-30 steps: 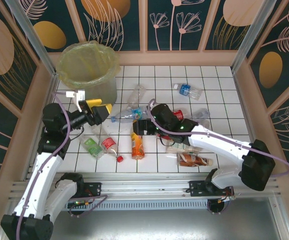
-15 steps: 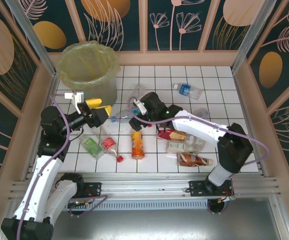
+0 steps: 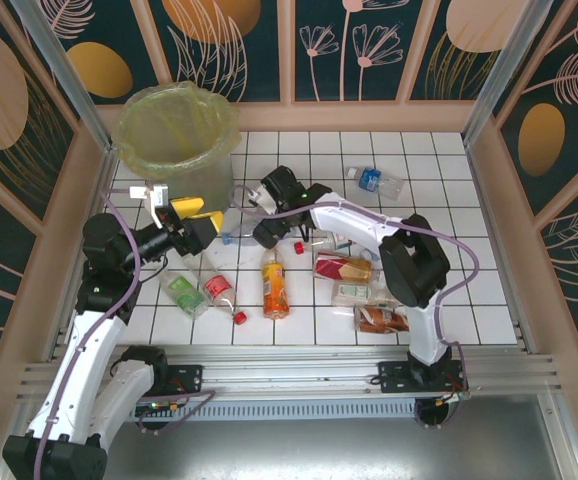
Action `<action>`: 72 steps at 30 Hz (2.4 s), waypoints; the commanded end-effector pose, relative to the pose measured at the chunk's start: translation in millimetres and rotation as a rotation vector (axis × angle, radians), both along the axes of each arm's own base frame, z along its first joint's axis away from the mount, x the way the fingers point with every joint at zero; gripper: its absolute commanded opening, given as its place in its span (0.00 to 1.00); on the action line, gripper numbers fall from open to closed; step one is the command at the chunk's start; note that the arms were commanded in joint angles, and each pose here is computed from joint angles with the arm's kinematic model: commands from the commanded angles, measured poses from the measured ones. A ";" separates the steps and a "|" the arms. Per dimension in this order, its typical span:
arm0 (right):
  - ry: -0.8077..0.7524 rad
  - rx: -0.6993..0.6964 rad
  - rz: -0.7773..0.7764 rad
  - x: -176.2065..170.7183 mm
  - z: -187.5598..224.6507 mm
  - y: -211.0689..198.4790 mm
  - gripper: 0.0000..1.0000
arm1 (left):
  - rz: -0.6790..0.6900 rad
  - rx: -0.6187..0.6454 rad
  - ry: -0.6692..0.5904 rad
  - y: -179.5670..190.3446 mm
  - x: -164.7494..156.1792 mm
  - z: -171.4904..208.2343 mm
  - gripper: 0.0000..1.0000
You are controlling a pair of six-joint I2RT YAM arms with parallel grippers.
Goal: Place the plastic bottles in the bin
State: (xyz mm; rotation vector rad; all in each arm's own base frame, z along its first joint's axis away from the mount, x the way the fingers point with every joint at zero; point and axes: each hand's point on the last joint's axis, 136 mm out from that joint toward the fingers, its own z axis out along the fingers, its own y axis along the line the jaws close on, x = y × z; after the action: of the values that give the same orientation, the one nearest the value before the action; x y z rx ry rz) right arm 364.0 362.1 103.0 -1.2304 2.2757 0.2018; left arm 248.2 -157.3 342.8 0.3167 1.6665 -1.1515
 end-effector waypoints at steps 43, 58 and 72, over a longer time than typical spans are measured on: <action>0.104 -0.088 -0.054 34.1 -56.4 -28.9 0.81 | -0.012 -0.020 -0.008 -1.9 3.2 -1.9 0.98; 0.049 -0.060 -0.041 41.2 -37.3 -23.7 0.67 | -0.008 -0.019 -0.004 -1.5 4.1 -2.8 0.99; -0.026 0.078 -0.078 40.1 30.9 -33.1 0.68 | 0.037 -0.077 0.011 1.6 15.2 2.8 0.99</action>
State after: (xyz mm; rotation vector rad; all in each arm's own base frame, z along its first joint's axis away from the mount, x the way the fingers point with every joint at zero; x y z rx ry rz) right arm 403.1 333.3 102.6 -1.1585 2.3145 0.1960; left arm 259.1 -156.5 339.5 0.2641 1.6657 -1.1740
